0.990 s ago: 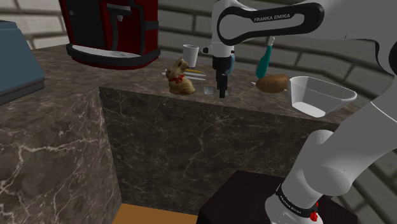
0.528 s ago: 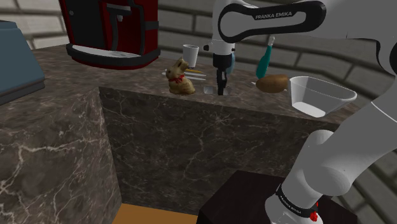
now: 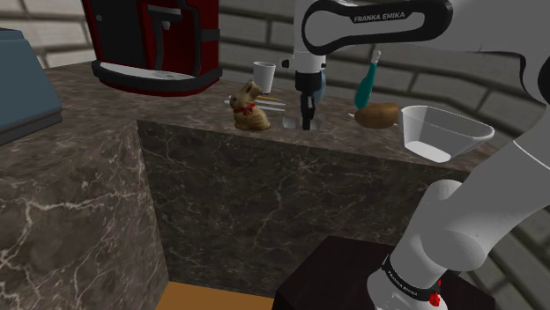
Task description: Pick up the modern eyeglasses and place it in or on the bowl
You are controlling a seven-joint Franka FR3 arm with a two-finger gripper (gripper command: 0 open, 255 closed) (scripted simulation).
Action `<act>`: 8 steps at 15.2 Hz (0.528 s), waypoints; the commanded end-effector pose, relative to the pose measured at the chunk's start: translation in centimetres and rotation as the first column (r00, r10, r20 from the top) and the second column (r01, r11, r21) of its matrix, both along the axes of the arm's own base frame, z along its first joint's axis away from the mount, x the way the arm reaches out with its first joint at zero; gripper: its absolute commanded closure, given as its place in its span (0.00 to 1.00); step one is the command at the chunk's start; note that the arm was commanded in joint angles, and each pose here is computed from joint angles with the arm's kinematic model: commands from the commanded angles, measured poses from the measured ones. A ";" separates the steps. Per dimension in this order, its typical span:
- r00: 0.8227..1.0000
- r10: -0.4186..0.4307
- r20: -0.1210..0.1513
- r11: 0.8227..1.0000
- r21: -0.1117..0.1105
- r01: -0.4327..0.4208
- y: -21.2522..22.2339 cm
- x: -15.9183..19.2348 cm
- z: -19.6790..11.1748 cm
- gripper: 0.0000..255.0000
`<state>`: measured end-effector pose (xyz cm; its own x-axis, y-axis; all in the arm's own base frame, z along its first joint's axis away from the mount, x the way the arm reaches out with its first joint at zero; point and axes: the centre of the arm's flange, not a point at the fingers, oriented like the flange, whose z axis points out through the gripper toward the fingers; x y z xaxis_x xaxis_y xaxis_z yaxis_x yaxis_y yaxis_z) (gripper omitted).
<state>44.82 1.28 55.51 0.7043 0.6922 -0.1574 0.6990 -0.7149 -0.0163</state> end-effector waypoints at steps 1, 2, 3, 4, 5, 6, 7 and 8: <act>1.000 0.000 -0.002 1.000 0.000 0.000 0.0 -0.1 1.0 1.00; 1.000 0.000 -0.002 1.000 0.000 0.000 0.0 -0.1 1.6 1.00; 1.000 0.000 -0.002 1.000 0.000 0.000 0.0 -0.1 2.1 1.00; 1.000 0.000 -0.002 1.000 0.000 0.000 0.0 -0.1 2.6 1.00; 1.000 0.000 -0.002 1.000 0.000 0.000 0.0 -0.1 3.1 1.00; 1.000 0.000 -0.002 1.000 0.000 0.000 0.0 -0.1 3.7 1.00; 1.000 0.000 -0.002 1.000 0.000 0.000 0.0 -0.1 4.2 1.00; 1.000 0.000 -0.002 1.000 0.000 0.000 0.0 -0.1 4.7 1.00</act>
<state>44.64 1.30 59.71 0.7039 0.6923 -0.1586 0.6991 -0.7148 -0.0176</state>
